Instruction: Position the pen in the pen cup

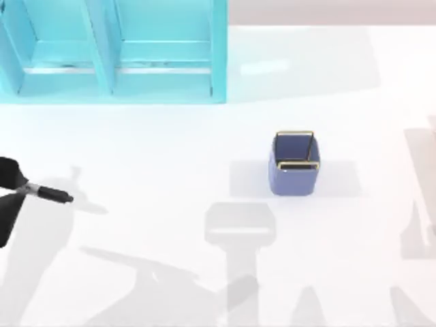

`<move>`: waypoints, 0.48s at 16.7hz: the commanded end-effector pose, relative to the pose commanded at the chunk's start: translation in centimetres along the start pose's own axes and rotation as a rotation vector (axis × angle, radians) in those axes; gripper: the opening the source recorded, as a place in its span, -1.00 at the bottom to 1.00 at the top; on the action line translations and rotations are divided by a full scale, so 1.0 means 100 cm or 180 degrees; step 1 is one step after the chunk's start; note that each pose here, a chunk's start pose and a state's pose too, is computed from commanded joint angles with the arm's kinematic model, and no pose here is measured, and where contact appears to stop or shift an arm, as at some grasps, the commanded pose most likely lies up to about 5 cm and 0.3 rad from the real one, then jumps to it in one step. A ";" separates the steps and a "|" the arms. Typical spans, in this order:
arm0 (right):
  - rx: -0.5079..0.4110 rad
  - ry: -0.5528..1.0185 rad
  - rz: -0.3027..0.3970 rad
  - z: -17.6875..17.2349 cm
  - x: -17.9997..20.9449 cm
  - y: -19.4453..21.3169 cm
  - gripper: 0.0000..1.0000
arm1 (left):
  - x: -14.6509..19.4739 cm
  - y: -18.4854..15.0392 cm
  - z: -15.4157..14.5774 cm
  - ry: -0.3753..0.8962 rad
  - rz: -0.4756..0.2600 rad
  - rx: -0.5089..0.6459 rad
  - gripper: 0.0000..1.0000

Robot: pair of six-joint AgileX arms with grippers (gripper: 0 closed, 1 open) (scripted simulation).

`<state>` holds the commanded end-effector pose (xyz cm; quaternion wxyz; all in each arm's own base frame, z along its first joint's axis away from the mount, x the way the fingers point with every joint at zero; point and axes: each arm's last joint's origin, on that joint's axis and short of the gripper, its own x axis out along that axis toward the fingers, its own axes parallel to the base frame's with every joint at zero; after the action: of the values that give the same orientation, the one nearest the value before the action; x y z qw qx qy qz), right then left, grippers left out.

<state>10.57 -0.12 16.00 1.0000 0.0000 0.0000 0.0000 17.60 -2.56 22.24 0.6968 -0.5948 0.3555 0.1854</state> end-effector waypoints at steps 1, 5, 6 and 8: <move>0.0000 0.0000 0.0000 0.000 0.000 0.000 1.00 | 0.004 -0.004 -0.002 -0.0039 0.0033 0.0131 -1.00; 0.0000 0.0000 0.0000 0.000 0.000 0.000 1.00 | 0.028 -0.035 -0.019 -0.0359 0.0153 0.0991 -1.00; 0.0000 0.0000 0.0000 0.000 0.000 0.000 1.00 | 0.036 -0.047 -0.026 -0.0482 0.0159 0.1260 -1.00; 0.0000 0.0000 0.0000 0.000 0.000 0.000 1.00 | 0.053 -0.073 -0.045 -0.0783 0.0121 0.1812 -1.00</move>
<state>10.57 -0.12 16.00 1.0000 0.0000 0.0000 0.0000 24.89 -9.41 23.35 0.8696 -0.3421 0.3172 0.1620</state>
